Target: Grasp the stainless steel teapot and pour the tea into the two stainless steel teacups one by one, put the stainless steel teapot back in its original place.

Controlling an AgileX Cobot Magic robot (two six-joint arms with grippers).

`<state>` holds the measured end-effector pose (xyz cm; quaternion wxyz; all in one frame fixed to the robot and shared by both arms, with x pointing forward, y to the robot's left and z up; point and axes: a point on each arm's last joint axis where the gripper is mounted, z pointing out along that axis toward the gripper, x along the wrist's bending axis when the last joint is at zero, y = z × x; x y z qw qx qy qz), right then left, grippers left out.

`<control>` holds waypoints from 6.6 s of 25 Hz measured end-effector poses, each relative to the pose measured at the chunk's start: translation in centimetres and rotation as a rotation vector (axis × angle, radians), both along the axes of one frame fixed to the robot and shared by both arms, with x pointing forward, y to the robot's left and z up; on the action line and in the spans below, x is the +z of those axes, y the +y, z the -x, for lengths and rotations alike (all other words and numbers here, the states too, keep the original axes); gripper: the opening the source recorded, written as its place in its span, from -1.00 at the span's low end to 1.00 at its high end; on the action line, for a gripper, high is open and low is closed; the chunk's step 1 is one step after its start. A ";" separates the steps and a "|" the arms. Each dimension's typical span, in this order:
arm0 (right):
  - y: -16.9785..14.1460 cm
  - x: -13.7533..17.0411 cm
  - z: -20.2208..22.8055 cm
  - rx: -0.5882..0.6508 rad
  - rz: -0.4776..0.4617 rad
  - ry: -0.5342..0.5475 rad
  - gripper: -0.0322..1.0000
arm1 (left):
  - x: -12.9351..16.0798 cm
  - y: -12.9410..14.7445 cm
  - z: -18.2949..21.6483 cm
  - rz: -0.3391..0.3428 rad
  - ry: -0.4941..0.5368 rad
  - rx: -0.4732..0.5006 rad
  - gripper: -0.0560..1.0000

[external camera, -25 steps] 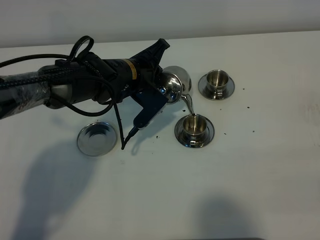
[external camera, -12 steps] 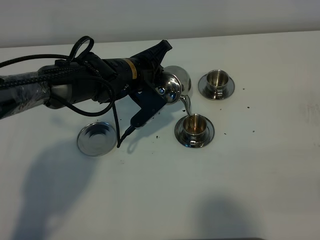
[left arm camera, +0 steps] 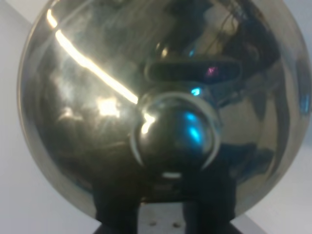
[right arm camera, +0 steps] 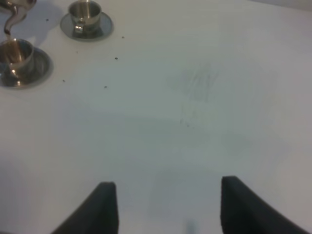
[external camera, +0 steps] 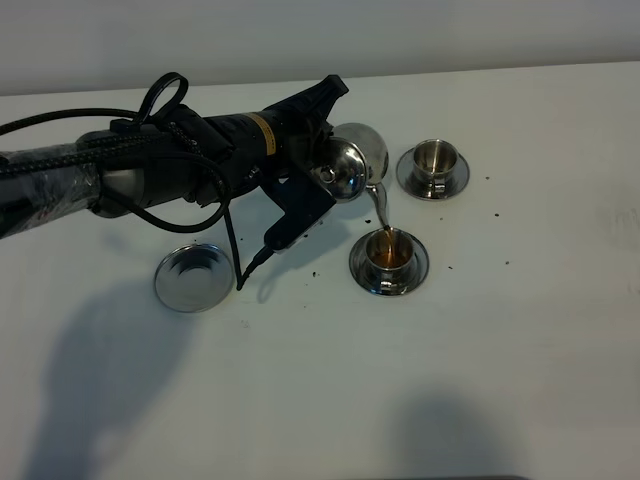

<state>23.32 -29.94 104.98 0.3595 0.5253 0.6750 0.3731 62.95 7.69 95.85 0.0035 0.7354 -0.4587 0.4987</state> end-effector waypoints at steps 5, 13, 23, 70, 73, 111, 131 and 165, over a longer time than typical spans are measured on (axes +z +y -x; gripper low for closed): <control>0.0 0.0 0.0 0.000 0.000 0.000 -0.05 | -0.7 -0.2 -0.2 0.001 -0.012 -0.017 -0.47; 0.0 0.0 0.0 0.000 0.000 0.000 -0.05 | -1.0 -0.5 -0.3 0.013 -0.037 -0.036 -0.47; 0.0 0.0 0.0 0.000 0.000 0.000 -0.05 | -0.9 -0.5 -0.3 -0.015 -0.069 -0.062 -0.47; 0.0 0.0 0.0 0.000 0.000 0.000 -0.05 | -0.5 -0.7 -0.4 -0.043 -0.141 -0.110 -0.47; 0.0 0.0 0.0 0.000 0.000 0.000 -0.05 | -0.7 -0.6 -0.4 -0.025 -0.101 -0.079 -0.47; 0.0 0.0 0.0 0.000 0.000 0.000 -0.05 | 0.1 0.0 -7.2 0.602 0.436 0.672 -0.47; 0.0 0.0 0.0 0.000 0.000 0.000 -0.05 | -1.6 -3.1 -7.9 0.379 0.197 0.322 -0.47; 0.0 0.0 0.0 0.000 0.000 0.000 -0.05 | -2.7 -2.4 -9.0 0.260 0.036 0.188 -0.47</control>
